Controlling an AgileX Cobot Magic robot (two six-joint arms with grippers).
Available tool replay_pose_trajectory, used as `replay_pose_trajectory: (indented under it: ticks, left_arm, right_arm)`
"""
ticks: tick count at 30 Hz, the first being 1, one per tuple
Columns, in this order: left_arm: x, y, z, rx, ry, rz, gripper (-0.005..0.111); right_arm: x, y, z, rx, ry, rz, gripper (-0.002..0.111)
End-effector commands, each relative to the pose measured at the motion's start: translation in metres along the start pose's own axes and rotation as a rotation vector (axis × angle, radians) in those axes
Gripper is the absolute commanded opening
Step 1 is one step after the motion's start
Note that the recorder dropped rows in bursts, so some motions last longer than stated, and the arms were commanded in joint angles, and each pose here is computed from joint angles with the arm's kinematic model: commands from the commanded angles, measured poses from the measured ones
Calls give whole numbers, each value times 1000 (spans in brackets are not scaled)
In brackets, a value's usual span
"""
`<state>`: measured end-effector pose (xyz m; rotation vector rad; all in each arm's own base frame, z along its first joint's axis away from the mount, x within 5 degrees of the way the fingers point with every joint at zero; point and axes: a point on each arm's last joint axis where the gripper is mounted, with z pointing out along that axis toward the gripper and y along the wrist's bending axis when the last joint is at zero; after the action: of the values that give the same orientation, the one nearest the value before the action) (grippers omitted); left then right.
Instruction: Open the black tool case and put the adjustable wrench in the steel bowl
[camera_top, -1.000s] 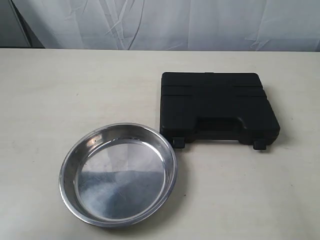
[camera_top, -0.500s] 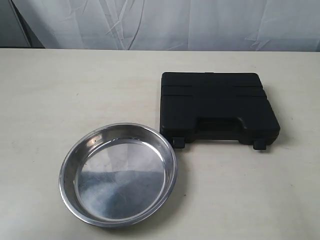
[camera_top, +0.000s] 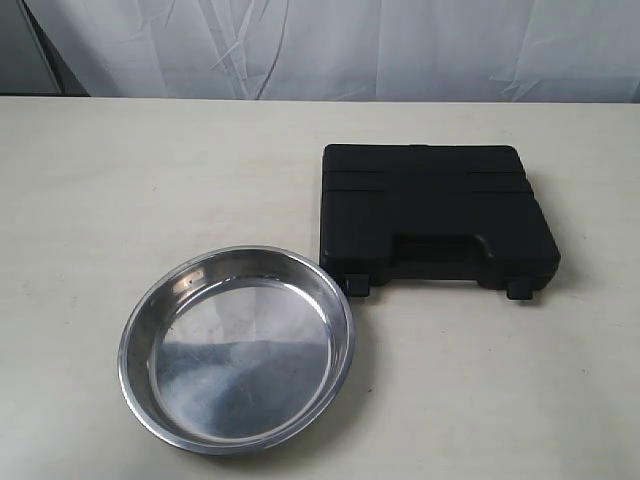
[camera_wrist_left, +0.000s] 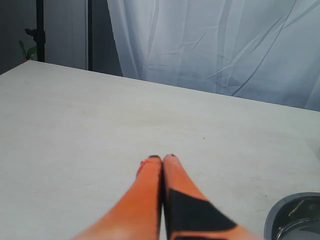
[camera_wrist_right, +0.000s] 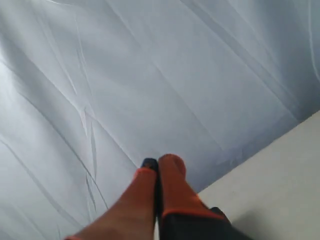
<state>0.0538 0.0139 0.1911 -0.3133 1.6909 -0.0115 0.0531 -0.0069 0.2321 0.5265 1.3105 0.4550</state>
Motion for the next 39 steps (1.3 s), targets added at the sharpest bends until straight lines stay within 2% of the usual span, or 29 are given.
replay_pose_trajectory:
  ticks: [1, 6, 10, 13, 14, 16, 17, 18, 19, 20, 22, 24, 25, 28, 30, 33, 39]
  left_arm:
    - [-1, -1, 0, 10, -3, 0, 0]
    - [-1, -1, 0, 10, -3, 0, 0]
    - [-1, -1, 0, 10, -3, 0, 0]
    - [-1, -1, 0, 10, -3, 0, 0]
    - [-1, -1, 0, 10, -3, 0, 0]
    - [-1, -1, 0, 10, -3, 0, 0]
    - [-1, -1, 0, 10, -3, 0, 0]
    - [-1, -1, 0, 10, -3, 0, 0]
    - [-1, -1, 0, 10, -3, 0, 0]
    - [-1, -1, 0, 10, -3, 0, 0]
    - [-1, -1, 0, 10, -3, 0, 0]
    - [-1, -1, 0, 10, -3, 0, 0]
    - [-1, -1, 0, 10, -3, 0, 0]
    - [-1, -1, 0, 10, -3, 0, 0]
    - [-1, -1, 0, 10, -3, 0, 0]
    - [-1, -1, 0, 10, -3, 0, 0]
    - [-1, -1, 0, 10, -3, 0, 0]
  right_arm:
    - [-27, 28, 10, -22, 78, -153, -1]
    - [-70, 67, 57, 37, 327, -476, -1]
    - [-91, 86, 122, 61, 614, -710, -1]
    - [-88, 92, 170, 22, 791, -746, -1]
    - [-82, 93, 188, -12, 837, -753, -1]
    - [-56, 89, 229, -185, 980, -806, -1]
    - [-34, 85, 248, -321, 1076, -795, -1]
    - [-21, 81, 257, -397, 1125, -788, -1]
    - [6, 71, 269, -526, 1212, -766, 1]
    - [19, 67, 272, -598, 1250, -763, 5]
    - [67, 61, 271, -810, 1424, -807, 36]
    - [100, 70, 266, -905, 1494, -852, 51]
    - [109, 75, 264, -929, 1504, -898, 51]
    - [142, 100, 249, -1001, 1534, -1232, 47]
    - [151, 107, 242, -951, 1563, -1398, 47]
    - [160, 111, 238, -893, 1588, -1465, 47]
    - [182, 100, 239, -883, 1652, -1470, 47]
